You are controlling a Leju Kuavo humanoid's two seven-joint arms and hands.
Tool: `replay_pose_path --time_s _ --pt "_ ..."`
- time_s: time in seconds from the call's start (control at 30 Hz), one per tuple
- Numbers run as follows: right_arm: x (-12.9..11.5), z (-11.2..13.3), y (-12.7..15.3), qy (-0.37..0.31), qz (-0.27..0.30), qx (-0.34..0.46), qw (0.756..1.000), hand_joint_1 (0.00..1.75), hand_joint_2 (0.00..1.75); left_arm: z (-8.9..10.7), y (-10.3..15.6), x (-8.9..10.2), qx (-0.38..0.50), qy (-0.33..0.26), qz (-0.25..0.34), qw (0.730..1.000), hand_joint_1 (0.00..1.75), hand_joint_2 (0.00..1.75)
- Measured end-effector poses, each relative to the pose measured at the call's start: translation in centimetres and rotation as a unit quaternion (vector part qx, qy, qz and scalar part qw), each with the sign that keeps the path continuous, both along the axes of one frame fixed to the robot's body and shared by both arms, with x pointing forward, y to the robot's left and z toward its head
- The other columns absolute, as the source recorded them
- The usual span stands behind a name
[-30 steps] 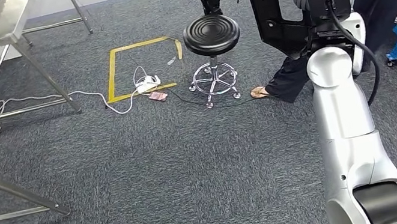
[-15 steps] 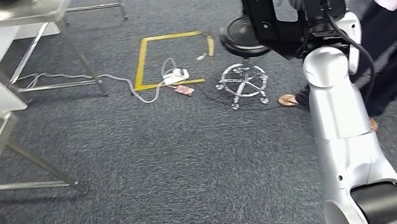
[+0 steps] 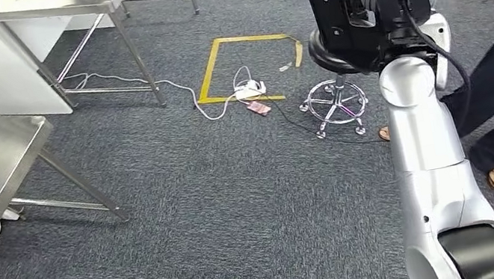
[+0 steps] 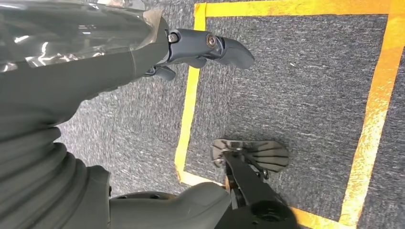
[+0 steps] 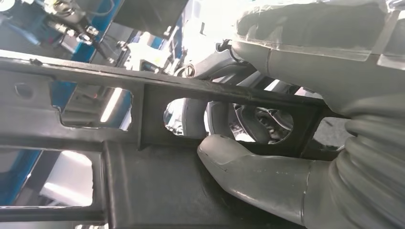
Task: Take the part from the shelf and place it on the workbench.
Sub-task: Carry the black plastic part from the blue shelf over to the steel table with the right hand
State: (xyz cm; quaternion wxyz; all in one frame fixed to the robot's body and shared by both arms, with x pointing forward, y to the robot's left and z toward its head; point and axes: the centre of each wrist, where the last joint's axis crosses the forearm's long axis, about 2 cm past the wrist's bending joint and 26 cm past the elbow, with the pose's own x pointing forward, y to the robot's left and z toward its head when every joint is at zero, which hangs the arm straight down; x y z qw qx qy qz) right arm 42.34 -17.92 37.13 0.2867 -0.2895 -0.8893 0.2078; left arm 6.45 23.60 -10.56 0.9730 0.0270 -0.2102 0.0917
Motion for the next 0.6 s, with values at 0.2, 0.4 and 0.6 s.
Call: replay_pose_path --time_s 0.2,0.4,0.6 --pt "-0.02 -0.47 -0.17 0.010 -0.004 -0.004 1.000 1.75 1.75 0.01 0.05 0.10 0.002 -0.003 -0.006 1.000 0.00 1.75" --pt "0.01 -0.45 -0.37 0.011 -0.006 -0.003 1.000 1.75 1.75 0.02 0.20 0.25 0.005 -0.005 -0.004 1.000 0.00 1.75" --pt "0.16 -0.69 -0.44 0.017 -0.004 -0.010 1.000 1.75 1.75 0.07 -0.06 0.39 0.003 -0.013 0.002 1.000 0.00 1.75"
